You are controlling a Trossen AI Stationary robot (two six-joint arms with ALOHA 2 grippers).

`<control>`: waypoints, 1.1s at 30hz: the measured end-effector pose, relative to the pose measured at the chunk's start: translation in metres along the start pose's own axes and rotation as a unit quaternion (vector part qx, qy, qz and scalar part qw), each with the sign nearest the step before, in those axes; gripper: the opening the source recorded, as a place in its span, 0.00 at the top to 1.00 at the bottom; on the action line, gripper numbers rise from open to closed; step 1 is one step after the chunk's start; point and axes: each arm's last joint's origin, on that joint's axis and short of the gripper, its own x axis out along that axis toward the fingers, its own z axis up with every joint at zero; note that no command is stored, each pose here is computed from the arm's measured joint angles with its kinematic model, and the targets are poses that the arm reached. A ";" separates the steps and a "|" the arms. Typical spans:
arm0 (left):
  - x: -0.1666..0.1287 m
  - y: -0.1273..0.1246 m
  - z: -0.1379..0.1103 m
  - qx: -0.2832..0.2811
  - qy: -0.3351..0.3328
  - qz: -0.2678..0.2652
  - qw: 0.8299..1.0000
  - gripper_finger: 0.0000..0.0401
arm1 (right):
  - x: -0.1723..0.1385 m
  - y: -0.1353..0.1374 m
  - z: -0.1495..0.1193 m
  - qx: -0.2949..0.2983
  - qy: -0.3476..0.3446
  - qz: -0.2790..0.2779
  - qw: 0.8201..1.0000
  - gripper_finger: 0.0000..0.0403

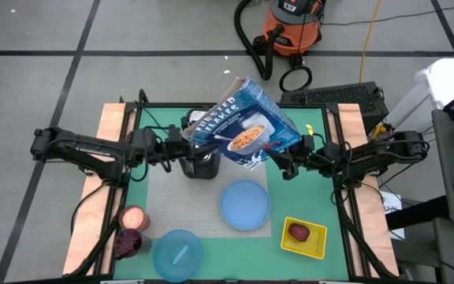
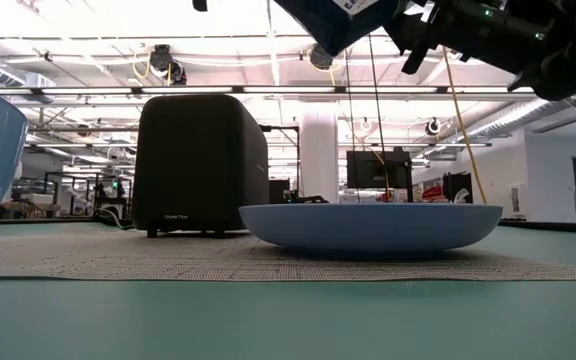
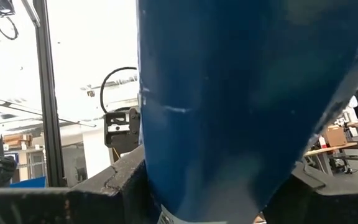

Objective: Arrange a breakfast setting
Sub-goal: Pour the cereal into the blue bowl

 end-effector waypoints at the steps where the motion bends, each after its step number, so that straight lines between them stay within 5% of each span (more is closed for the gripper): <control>1: -0.001 0.000 0.001 0.000 -0.002 0.000 1.000 0.62 | 0.000 0.000 0.000 0.000 -0.002 0.000 1.000 0.45; 33: -0.013 0.002 0.018 0.022 -0.029 0.004 0.999 0.62 | 0.006 0.000 0.007 -0.013 -0.023 -0.021 0.999 0.45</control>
